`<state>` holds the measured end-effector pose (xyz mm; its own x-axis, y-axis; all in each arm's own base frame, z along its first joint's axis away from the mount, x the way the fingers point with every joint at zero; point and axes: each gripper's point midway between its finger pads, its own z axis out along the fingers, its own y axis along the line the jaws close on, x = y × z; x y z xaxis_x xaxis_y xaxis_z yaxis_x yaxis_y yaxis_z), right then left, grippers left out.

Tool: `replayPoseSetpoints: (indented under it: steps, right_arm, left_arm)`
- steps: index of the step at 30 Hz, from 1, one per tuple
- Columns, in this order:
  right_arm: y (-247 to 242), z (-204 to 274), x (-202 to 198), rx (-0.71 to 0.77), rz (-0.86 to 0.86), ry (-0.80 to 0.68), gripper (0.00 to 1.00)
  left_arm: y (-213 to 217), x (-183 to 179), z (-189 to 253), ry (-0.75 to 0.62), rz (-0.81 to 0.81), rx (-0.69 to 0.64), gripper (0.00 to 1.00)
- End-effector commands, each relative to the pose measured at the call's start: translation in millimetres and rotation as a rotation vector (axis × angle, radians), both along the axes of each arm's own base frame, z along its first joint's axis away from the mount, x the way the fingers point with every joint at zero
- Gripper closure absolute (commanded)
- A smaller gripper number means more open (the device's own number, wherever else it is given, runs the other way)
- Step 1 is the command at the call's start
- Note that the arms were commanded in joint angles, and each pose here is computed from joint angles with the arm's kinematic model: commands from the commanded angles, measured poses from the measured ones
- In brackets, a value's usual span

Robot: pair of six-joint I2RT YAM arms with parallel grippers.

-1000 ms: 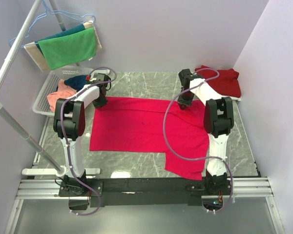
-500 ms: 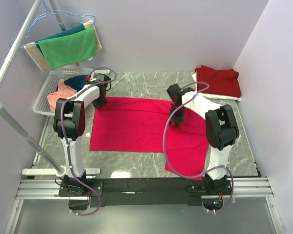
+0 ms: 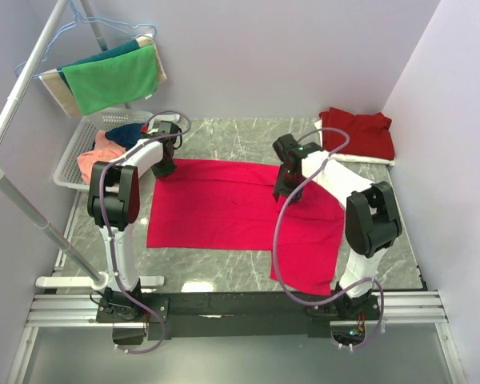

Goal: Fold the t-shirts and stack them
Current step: Fold the tshirt

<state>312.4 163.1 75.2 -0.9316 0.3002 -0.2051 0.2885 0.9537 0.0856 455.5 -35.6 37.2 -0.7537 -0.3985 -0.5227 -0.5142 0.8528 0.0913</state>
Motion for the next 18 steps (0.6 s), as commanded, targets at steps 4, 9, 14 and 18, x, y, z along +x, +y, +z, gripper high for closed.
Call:
replayPoseSetpoints:
  steps: [4, 9, 14, 18]
  right_arm:
    - [-47, 8, 65, -0.079, -0.108, -0.109, 0.52]
    - [-61, -16, 88, -0.081, -0.112, -0.065, 0.52]
    - [-60, -43, 97, -0.054, -0.103, 0.016, 0.52]
    - [-53, -58, 96, -0.031, -0.097, 0.069, 0.53]
  left_arm:
    - [-26, 9, 26, -0.087, -0.105, -0.080, 0.68]
    - [-35, 2, 20, -0.081, -0.144, -0.087, 0.68]
    - [-32, 1, 18, -0.075, -0.129, -0.067, 0.66]
    - [-28, 3, 3, -0.019, -0.102, -0.039, 0.66]
